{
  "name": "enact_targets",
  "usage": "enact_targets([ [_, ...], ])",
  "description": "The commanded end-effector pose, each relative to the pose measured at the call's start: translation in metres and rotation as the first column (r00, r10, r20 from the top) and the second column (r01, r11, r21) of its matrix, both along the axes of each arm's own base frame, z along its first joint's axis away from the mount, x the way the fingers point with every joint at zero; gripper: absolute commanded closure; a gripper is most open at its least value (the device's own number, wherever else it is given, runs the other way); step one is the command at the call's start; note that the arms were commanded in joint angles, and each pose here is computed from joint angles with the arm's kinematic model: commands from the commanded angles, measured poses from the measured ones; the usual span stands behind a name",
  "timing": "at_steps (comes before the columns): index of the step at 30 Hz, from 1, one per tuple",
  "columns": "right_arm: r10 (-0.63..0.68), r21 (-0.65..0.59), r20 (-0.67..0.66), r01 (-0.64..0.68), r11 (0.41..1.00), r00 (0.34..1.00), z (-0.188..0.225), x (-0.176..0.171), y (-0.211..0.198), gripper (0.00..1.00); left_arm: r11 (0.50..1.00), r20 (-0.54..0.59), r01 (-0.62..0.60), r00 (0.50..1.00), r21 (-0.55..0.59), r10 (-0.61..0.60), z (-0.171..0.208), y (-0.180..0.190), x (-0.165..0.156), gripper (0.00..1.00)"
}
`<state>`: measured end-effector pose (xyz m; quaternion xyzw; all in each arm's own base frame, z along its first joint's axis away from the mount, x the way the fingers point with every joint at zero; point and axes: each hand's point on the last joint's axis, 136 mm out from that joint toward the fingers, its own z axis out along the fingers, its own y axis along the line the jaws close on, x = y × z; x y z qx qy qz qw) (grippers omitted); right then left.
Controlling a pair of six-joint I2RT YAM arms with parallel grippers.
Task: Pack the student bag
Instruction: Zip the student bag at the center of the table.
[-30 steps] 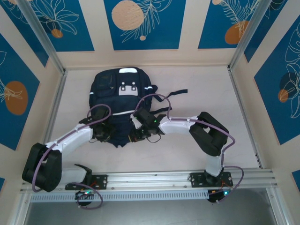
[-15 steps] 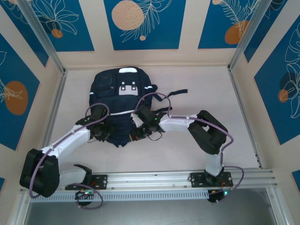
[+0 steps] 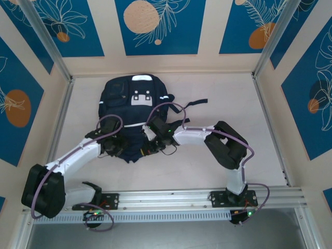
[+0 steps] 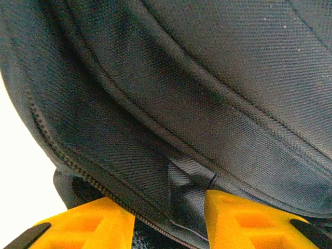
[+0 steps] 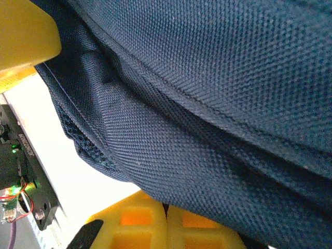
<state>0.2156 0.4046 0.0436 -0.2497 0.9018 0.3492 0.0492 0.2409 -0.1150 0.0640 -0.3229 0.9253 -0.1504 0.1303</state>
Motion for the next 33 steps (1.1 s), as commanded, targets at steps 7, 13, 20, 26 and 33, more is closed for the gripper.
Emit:
enact_targets([
  [7, -0.017, -0.106, -0.059, 0.011, 0.994, 0.998, -0.029, -0.013, -0.012, 1.0, 1.0, 0.016, -0.02, 1.0, 0.009, 0.02, -0.001, -0.008, 0.015, 0.77],
  [13, -0.016, -0.123, -0.036, 0.011, 0.992, 0.999, -0.024, -0.016, -0.016, 1.0, 0.999, 0.022, -0.024, 0.999, 0.048, 0.023, 0.004, -0.003, 0.019, 0.97],
  [20, -0.035, -0.136, 0.009, 0.036, 0.99, 0.999, -0.013, -0.016, -0.026, 0.97, 0.997, 0.104, -0.058, 0.993, 0.042, 0.053, 0.033, 0.009, 0.024, 1.0],
  [26, -0.038, -0.12, 0.075, 0.047, 0.992, 0.996, 0.003, -0.014, -0.033, 0.97, 0.998, 0.135, -0.062, 0.989, 0.014, 0.059, 0.052, 0.01, 0.023, 1.0],
  [33, -0.039, -0.101, 0.077, 0.046, 0.994, 0.996, 0.015, -0.01, -0.038, 0.97, 0.997, 0.155, -0.046, 0.987, 0.06, 0.036, 0.059, 0.02, 0.017, 1.0],
])
